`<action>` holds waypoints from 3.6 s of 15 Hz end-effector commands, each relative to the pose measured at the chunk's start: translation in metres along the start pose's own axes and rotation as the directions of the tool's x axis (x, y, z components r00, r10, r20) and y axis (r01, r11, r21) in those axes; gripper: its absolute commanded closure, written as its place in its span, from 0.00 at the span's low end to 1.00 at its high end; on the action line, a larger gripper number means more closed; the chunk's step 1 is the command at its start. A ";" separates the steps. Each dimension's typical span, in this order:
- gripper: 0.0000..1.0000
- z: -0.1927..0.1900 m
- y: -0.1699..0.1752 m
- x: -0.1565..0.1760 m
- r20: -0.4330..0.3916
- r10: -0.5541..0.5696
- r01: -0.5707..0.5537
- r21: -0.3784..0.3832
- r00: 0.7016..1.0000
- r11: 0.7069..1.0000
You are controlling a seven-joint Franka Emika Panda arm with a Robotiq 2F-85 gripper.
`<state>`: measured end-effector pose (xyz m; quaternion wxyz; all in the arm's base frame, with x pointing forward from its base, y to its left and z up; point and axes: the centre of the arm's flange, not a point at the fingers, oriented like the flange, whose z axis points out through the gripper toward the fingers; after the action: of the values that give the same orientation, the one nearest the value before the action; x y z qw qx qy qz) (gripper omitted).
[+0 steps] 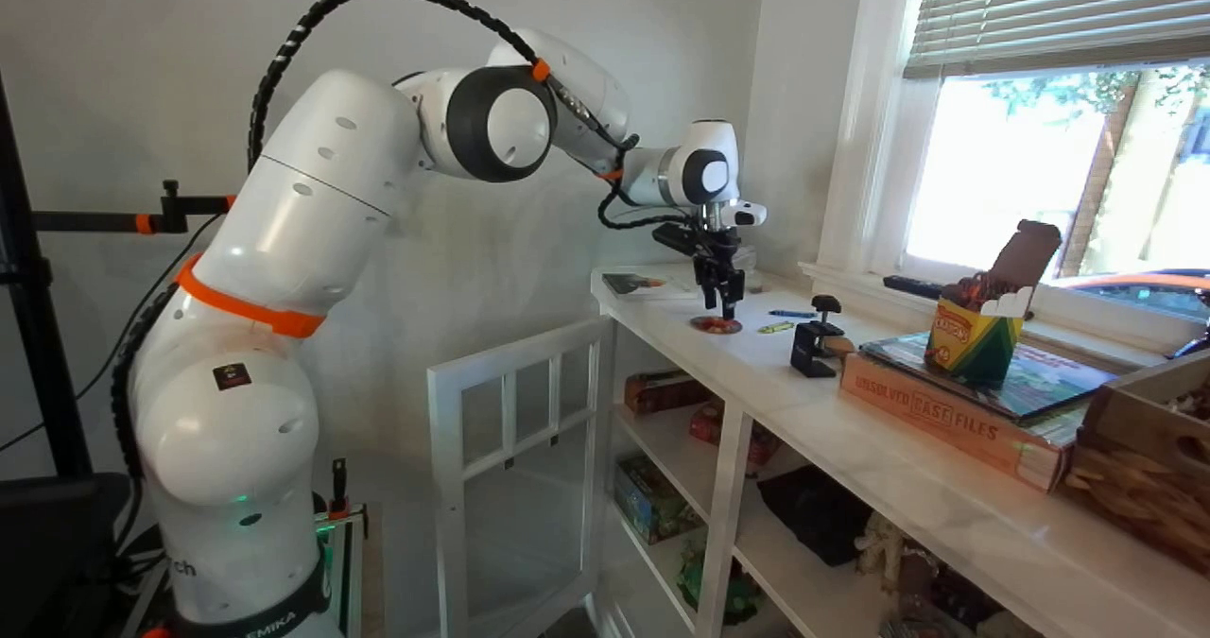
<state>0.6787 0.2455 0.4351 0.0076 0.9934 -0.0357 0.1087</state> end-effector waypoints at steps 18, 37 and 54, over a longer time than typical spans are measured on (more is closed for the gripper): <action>0.32 -0.008 0.025 -0.043 0.038 0.000 0.002 -0.055 0.999 0.999; 0.31 0.002 0.036 -0.031 0.043 0.032 -0.029 -0.060 0.999 0.998; 0.33 0.009 0.034 -0.010 0.024 0.061 -0.060 -0.052 0.998 0.997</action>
<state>0.6595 0.2114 0.4288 0.0274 0.9938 -0.0588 0.0897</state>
